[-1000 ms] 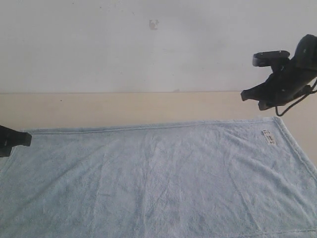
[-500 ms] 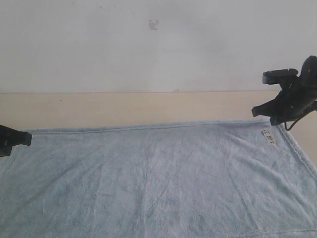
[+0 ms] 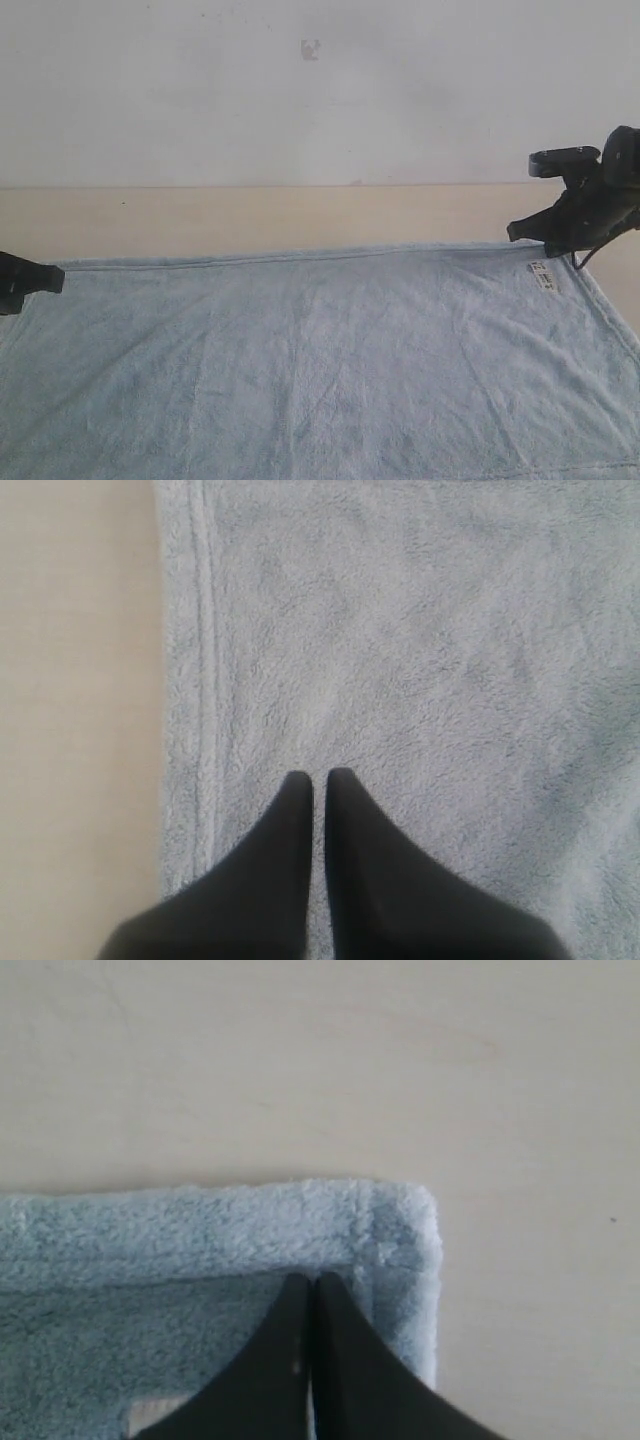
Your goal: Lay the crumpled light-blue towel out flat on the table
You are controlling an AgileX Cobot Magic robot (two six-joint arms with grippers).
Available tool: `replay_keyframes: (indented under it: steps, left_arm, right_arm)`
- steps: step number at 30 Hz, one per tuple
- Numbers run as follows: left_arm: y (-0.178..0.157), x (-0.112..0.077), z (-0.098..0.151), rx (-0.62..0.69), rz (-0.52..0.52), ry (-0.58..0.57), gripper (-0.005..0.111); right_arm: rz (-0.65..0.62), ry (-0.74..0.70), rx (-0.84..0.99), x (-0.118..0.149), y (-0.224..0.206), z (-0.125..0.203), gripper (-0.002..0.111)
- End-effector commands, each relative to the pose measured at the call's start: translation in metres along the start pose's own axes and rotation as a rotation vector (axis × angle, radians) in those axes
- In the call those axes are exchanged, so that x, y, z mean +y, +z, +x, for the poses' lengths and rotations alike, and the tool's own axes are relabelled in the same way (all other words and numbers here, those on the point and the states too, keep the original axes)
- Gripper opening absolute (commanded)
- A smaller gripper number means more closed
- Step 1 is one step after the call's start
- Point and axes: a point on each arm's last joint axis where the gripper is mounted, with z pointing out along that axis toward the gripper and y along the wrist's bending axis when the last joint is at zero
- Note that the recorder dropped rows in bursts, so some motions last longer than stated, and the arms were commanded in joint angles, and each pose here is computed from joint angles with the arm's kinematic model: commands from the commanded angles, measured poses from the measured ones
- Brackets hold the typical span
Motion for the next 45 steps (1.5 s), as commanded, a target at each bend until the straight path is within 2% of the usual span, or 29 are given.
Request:
replay_keyframes:
  steps: [1, 7, 14, 19, 24, 27, 34, 37, 45]
  left_arm:
    - [-0.001, -0.001, -0.003, -0.018, 0.005, -0.003, 0.004]
    - [-0.001, -0.002, -0.004, -0.024, 0.007, -0.005, 0.004]
    - [-0.001, -0.002, -0.004, -0.026, 0.012, -0.018, 0.004]
    - [-0.001, -0.002, -0.006, -0.051, 0.014, -0.01, 0.004]
    - [-0.002, -0.003, -0.017, -0.169, 0.019, 0.051, 0.004]
    - [0.0, -0.004, -0.03, -0.276, 0.03, 0.024, 0.004]
    - [0.052, -0.008, -0.067, -0.137, 0.023, 0.035, 0.004]
    - [0.074, -0.016, -0.077, -0.125, 0.029, 0.089, 0.004]
    - [0.111, -0.019, -0.093, -0.124, 0.029, 0.103, 0.004]
  right_arm:
    - [0.061, 0.055, 0.019, -0.028, 0.004, 0.007, 0.0]
    - [0.085, 0.109, 0.042, -0.058, 0.001, 0.015, 0.0]
    - [0.081, 0.11, 0.026, -0.057, -0.005, 0.011, 0.0]
    - [0.081, 0.086, -0.082, -0.048, -0.041, -0.013, 0.0]
    - [0.016, 0.092, -0.154, -0.023, -0.072, -0.032, 0.0]
    - [-0.044, 0.099, -0.148, 0.0, -0.086, -0.037, 0.0]
    - [-0.123, -0.049, -0.174, 0.065, -0.108, -0.047, 0.0]
    - [-0.148, -0.075, -0.178, 0.082, -0.113, -0.047, 0.0]
    - [-0.19, -0.082, -0.176, 0.102, -0.114, -0.046, 0.0]
